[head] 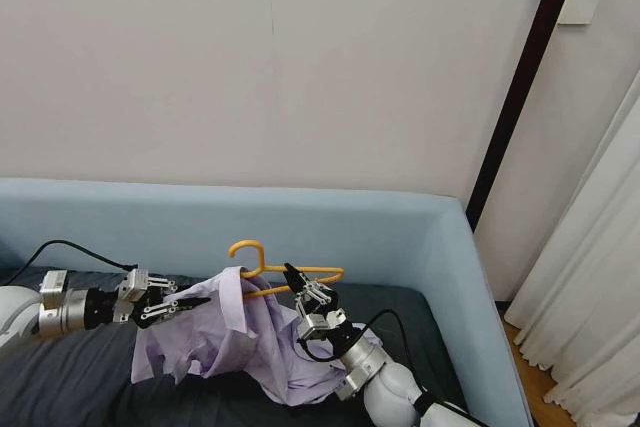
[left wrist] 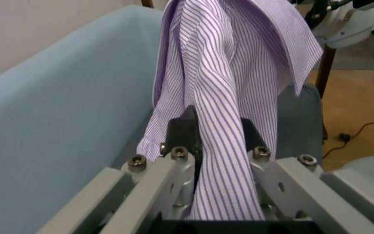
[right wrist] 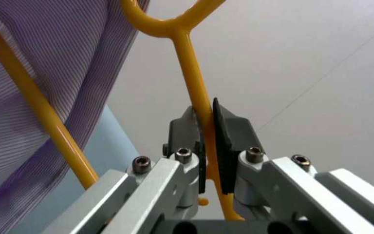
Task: Pick up the clothes from the sofa and hang them on the clothes hanger.
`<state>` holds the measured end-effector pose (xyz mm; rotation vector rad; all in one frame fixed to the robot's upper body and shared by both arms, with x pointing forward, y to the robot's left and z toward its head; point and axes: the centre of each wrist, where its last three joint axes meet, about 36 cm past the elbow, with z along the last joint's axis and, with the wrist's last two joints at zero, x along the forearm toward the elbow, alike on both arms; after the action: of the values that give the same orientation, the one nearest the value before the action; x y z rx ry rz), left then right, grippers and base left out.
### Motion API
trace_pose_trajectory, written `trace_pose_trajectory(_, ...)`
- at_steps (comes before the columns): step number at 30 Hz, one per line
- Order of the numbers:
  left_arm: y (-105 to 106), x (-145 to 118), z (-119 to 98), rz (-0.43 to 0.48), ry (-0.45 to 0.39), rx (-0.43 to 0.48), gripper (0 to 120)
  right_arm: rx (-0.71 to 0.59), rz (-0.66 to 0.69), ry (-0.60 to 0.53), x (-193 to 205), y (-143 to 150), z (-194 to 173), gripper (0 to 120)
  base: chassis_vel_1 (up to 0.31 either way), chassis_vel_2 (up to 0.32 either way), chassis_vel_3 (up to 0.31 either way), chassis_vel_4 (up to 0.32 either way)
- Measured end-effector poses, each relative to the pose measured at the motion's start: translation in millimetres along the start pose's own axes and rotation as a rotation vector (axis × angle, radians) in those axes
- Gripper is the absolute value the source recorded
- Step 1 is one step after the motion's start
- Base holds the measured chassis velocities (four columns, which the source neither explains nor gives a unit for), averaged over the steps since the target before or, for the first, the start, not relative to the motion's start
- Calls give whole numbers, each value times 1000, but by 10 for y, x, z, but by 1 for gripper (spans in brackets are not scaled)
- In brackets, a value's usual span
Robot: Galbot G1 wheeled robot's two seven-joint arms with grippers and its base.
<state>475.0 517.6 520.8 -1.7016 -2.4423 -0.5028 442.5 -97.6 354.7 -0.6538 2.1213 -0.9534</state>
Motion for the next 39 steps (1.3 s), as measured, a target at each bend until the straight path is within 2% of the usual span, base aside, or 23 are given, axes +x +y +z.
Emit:
trace_pose_trajectory(7, -10, 14, 23, 8, -5, 12, 7, -14, 14, 1, 10, 24, -20, 6, 0, 0, 0, 0)
trace_pose_trajectory(11, -6, 42, 65, -30, -18, 34, 7, -86, 58, -25, 7, 41, -68, 24, 0, 0, 0, 0)
trace_pose_trajectory(13, 2, 53, 73, -48, -21, 37, 7, -114, 65, -42, 8, 41, -80, 27, 0, 0, 0, 0)
trace_pose_trajectory(15, 30, 81, 82, -81, -30, 40, 7, -179, 65, -97, 16, 33, -78, 36, 0, 0, 0, 0)
trace_pose_trajectory(17, 64, 119, 101, -110, -32, 43, 7, -242, 16, -175, 37, 19, -27, 46, 0, 0, 0, 0)
trace_pose_trajectory(18, 64, 119, 101, -110, -32, 43, 7, -242, 16, -175, 37, 19, -27, 46, 0, 0, 0, 0)
trace_pose_trajectory(21, 78, 154, 131, -130, -29, 48, 7, -319, -105, -202, 158, 52, 101, 57, 0, 0, 0, 0)
trace_pose_trajectory(22, 83, 173, 131, -137, -28, 47, 7, -337, -150, -163, 236, 72, 181, 64, 0, 0, 0, 0)
trace_pose_trajectory(23, 83, 173, 131, -137, -28, 47, 7, -337, -150, -163, 236, 72, 181, 64, 0, 0, 0, 0)
trace_pose_trajectory(27, 60, 233, 110, -149, -23, 39, 7, -343, -265, 123, 460, 128, 503, 81, 0, 0, 0, 0)
trace_pose_trajectory(28, 60, 233, 110, -149, -23, 39, 7, -343, -265, 123, 460, 128, 503, 81, 0, 0, 0, 0)
trace_pose_trajectory(30, 38, 289, 76, -161, -20, 28, 7, -334, -327, 349, 518, 136, 677, 93, 0, 0, 0, 0)
trace_pose_trajectory(31, 38, 289, 76, -161, -20, 28, 7, -334, -327, 349, 518, 136, 677, 93, 0, 0, 0, 0)
trace_pose_trajectory(34, 3, 312, 61, -166, -18, 23, 7, -300, -402, 489, 559, 176, 849, 100, 0, 0, 0, 0)
trace_pose_trajectory(35, 3, 312, 61, -166, -18, 23, 7, -300, -402, 489, 559, 176, 849, 100, 0, 0, 0, 0)
trace_pose_trajectory(39, -17, 336, 57, -179, -17, 16, 7, -353, -561, 565, 618, 267, 850, 100, 0, 0, 0, 0)
